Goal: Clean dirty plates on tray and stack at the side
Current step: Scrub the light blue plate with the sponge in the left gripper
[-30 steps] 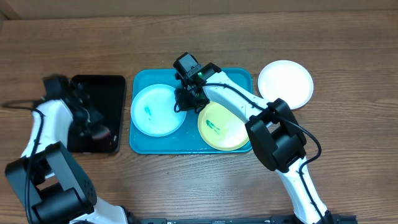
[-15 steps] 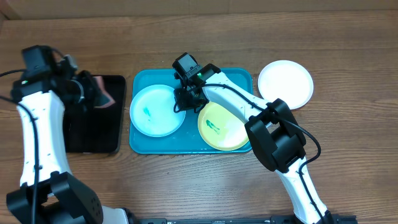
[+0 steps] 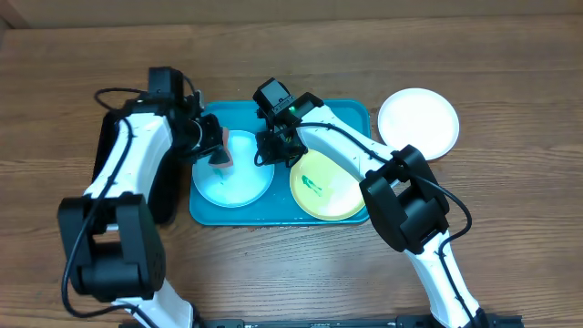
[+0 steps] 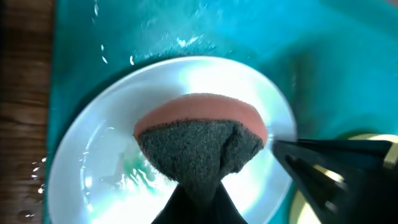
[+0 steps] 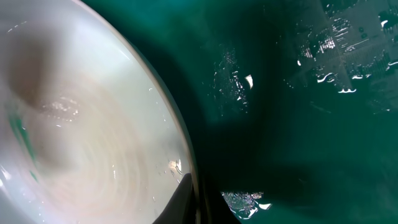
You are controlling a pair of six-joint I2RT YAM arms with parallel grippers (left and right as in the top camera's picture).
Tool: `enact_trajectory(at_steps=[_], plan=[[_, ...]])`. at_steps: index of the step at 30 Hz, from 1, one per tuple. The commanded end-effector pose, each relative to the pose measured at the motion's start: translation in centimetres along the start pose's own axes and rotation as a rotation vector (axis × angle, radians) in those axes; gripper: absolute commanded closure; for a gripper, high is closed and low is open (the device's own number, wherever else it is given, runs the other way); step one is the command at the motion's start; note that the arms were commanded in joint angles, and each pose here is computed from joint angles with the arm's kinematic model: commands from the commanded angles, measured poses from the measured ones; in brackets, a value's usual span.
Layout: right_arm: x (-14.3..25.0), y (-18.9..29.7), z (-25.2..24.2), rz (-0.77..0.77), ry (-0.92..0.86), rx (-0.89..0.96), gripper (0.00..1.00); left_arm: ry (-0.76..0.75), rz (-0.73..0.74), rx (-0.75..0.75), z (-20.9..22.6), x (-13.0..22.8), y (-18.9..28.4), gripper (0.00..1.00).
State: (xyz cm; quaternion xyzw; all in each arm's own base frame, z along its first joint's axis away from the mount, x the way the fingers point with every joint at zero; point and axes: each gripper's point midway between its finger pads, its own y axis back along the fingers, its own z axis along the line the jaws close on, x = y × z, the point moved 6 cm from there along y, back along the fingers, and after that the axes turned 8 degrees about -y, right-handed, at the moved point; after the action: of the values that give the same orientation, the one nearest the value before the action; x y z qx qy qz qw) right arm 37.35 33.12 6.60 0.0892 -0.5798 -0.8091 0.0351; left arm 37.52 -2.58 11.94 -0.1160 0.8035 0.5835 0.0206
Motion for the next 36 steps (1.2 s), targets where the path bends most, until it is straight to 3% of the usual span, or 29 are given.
enact_trajectory(at_steps=[1,9,16,24,27,33,36], plan=[[1.1,-0.9,-0.7,0.03,-0.005,0.049,0.96,0.052,0.035,-0.061,0.7,0.3,-1.5,0.95],[0.7,-0.9,-0.6,0.013,-0.003,0.041,0.96,0.058,0.133,-0.085,0.7,1.4,-4.9,0.96],[0.3,-0.8,-0.8,-0.01,-0.003,0.053,0.96,0.029,0.217,-0.206,1.9,2.7,-8.0,0.96],[0.2,-0.8,-0.9,-0.014,-0.003,0.064,0.96,-0.013,0.234,-0.636,6.9,3.1,-6.0,0.96],[0.1,-0.8,-1.1,-0.024,-0.003,0.082,0.96,-0.021,0.242,-0.714,7.6,2.8,-4.9,0.96],[0.1,-0.8,-1.2,-0.029,-0.003,0.091,0.96,-0.017,0.227,-0.701,6.5,0.9,-2.9,0.96],[0.1,-0.8,-1.2,-0.029,-0.003,0.09,0.96,0.007,0.215,-0.542,4.4,-0.1,-2.8,0.96]])
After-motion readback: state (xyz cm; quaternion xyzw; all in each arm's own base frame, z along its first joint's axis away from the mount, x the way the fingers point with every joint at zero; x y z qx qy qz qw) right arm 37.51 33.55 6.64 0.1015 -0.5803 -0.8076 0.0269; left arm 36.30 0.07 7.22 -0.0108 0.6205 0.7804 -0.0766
